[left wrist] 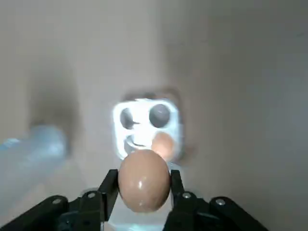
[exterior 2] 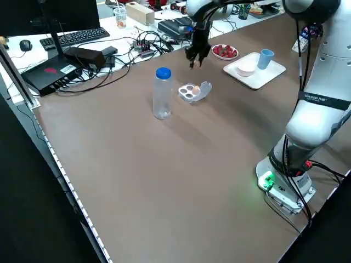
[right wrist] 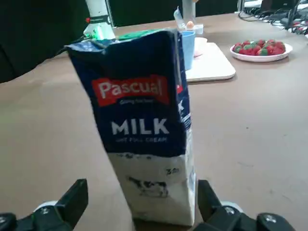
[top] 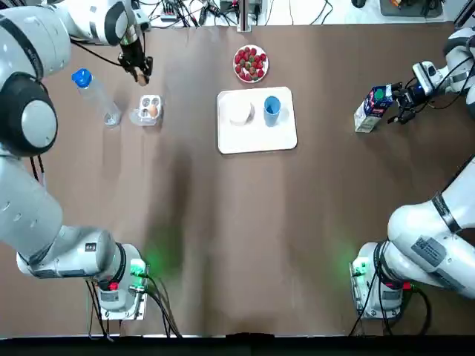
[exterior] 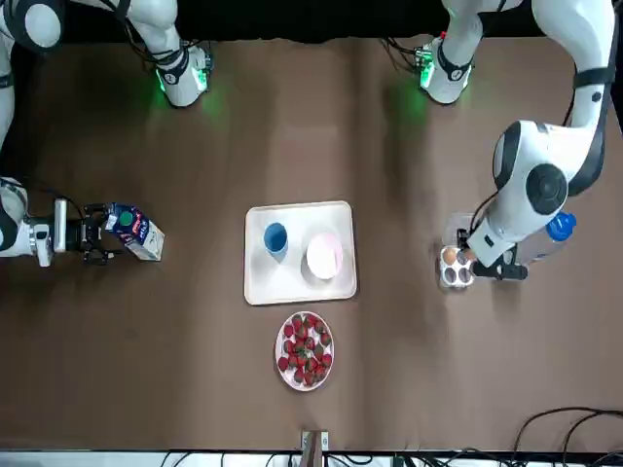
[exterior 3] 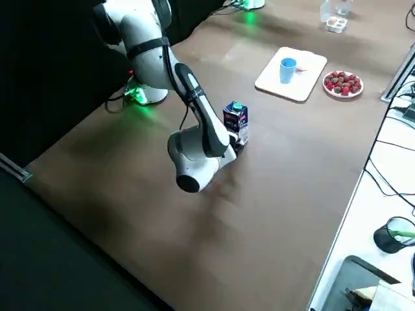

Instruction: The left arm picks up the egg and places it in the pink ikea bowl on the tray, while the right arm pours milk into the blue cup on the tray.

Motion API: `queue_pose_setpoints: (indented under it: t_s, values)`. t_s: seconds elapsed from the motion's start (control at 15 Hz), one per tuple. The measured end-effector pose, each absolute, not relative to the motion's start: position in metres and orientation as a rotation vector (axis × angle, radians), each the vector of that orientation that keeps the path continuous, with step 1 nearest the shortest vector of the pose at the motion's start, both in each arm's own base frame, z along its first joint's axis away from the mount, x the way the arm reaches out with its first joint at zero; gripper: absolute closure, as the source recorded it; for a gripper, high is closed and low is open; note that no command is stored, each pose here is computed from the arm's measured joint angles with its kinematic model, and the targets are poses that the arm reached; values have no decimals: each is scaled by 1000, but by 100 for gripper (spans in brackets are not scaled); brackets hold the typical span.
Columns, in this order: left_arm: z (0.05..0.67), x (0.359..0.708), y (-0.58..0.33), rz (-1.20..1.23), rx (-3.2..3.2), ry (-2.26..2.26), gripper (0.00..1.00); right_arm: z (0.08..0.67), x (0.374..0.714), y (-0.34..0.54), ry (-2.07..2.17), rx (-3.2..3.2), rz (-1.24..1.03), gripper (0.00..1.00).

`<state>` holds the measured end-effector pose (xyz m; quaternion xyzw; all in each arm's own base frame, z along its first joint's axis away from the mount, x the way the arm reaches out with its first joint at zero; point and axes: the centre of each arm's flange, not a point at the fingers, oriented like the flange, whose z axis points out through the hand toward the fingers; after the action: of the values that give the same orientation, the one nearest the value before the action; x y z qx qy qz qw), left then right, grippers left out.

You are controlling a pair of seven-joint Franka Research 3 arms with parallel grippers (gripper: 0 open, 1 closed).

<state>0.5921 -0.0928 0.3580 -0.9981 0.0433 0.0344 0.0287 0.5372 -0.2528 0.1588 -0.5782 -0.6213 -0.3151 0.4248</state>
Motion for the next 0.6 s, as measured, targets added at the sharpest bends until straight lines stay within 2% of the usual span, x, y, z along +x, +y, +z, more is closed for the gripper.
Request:
queue_pose_setpoints:
  t_s: [0.6]
  values:
    - [394, 545, -259, 212, -3275, -261, 52, 149, 539, -246, -1520, -1436, -828, 0]
